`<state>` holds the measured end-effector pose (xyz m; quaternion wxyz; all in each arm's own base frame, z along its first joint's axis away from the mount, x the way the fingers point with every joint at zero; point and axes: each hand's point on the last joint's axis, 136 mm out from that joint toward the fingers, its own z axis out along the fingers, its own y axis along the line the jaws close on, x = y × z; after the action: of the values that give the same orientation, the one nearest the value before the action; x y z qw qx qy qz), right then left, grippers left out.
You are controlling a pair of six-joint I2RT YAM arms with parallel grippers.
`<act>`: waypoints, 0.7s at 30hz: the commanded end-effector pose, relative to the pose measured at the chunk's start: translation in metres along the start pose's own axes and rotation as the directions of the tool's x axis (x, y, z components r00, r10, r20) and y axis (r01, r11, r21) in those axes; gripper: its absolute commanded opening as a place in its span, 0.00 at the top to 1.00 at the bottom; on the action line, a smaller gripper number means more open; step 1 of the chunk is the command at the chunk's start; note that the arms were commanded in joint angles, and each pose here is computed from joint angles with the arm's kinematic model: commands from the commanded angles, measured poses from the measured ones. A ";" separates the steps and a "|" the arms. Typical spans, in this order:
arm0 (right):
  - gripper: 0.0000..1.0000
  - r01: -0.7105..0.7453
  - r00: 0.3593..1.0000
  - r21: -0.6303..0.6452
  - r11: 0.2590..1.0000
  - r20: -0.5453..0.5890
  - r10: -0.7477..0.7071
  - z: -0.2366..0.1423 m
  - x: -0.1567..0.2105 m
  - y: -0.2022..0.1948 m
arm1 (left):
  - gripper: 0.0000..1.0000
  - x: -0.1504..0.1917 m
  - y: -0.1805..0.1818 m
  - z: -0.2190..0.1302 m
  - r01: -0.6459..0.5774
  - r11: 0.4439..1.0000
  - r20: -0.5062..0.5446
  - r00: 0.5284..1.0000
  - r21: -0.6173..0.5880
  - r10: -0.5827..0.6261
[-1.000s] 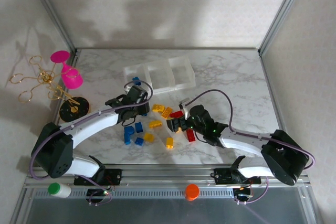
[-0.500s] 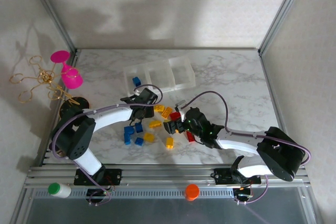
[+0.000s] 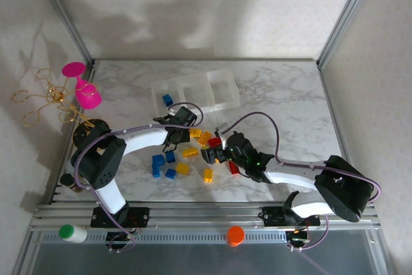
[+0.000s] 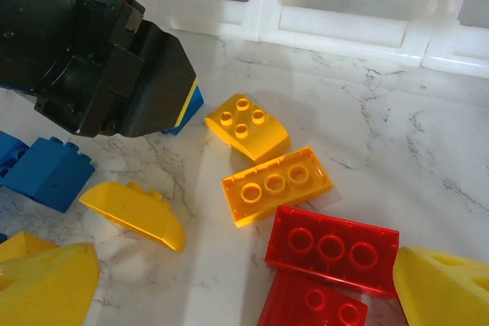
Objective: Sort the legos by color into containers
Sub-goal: Pick up the lego from the center of the table.
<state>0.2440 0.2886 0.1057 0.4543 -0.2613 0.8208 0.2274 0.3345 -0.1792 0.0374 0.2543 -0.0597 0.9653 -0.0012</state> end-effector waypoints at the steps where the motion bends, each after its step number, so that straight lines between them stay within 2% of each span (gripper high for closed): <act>1: 0.01 0.016 0.999 0.012 1.000 0.028 -0.016 0.001 -0.008 0.002 | 0.67 -0.003 0.007 -0.003 -0.001 0.999 0.028 1.000 -0.032 0.002; 8: 0.01 0.006 0.999 0.020 1.000 0.044 -0.007 -0.003 -0.010 0.000 | 0.68 -0.005 0.011 -0.019 0.024 1.000 0.050 0.998 -0.010 -0.024; 14: 0.01 -0.023 0.999 0.016 1.000 0.047 0.023 -0.004 -0.021 0.002 | 0.68 -0.017 0.019 -0.046 0.044 0.999 0.102 0.994 0.001 -0.044; 21: 0.01 -0.066 0.995 -0.004 0.998 0.070 0.066 0.000 -0.053 0.005 | 0.67 -0.059 0.025 -0.082 0.130 0.990 0.199 0.970 0.059 -0.140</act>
<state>0.2551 0.2967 0.1283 0.4637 -0.2434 0.8194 0.2330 0.3308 -0.1617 0.1100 0.3241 -0.0892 0.9411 -0.0359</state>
